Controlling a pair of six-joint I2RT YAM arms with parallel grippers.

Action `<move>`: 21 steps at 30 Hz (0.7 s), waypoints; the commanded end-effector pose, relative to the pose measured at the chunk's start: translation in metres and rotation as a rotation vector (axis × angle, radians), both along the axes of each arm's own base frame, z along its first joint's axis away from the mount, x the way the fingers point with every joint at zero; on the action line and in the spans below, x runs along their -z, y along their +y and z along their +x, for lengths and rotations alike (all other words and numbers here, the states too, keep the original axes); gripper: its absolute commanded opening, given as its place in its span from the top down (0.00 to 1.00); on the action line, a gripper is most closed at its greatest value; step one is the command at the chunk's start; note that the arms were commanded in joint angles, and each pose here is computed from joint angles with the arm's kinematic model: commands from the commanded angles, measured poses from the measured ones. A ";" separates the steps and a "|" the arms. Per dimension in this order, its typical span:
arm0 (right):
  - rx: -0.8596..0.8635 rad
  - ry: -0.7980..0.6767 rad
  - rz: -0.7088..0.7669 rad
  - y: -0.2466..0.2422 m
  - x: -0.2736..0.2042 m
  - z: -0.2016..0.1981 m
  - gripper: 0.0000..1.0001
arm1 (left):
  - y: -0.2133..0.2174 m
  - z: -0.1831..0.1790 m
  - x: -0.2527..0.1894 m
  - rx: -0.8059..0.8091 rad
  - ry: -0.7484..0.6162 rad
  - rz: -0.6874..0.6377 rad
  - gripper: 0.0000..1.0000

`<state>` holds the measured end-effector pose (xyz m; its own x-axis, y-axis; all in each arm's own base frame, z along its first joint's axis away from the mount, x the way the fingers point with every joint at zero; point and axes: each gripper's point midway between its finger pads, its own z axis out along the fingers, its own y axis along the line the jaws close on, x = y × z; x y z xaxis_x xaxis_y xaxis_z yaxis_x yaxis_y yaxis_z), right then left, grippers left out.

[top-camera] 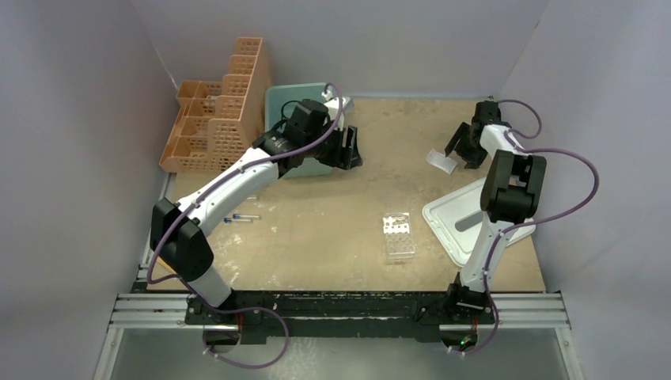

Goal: Organize the chemistry lab equipment

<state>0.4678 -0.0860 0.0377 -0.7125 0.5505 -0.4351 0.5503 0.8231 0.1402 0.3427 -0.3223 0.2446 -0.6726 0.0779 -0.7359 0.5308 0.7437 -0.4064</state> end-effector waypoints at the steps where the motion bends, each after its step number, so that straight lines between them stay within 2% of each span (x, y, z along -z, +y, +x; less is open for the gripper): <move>1: -0.069 -0.029 0.069 0.012 -0.001 0.014 0.30 | -0.015 0.002 -0.016 0.023 -0.070 -0.056 0.40; 8: -0.044 0.010 0.099 0.017 0.013 0.005 0.33 | -0.014 0.015 -0.010 -0.091 -0.056 -0.058 0.40; 13: -0.048 0.060 0.115 0.020 0.025 -0.002 0.44 | -0.015 0.018 -0.009 -0.115 -0.053 -0.062 0.40; 18: -0.065 0.049 0.139 0.026 0.030 -0.005 0.68 | -0.009 0.023 -0.010 -0.189 -0.073 -0.040 0.41; 19: -0.071 0.049 0.143 0.027 0.031 -0.005 0.75 | -0.008 0.024 -0.011 -0.198 -0.074 -0.040 0.41; 21: -0.086 0.034 0.158 0.030 0.029 -0.003 0.95 | -0.009 0.024 -0.011 -0.200 -0.071 -0.045 0.41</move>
<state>0.4729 -0.0689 0.0221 -0.7443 0.5525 -0.3753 0.5053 0.8332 0.2246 0.3573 -0.3290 0.2399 -0.6591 -0.0202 -0.7517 0.4269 0.8129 -0.3961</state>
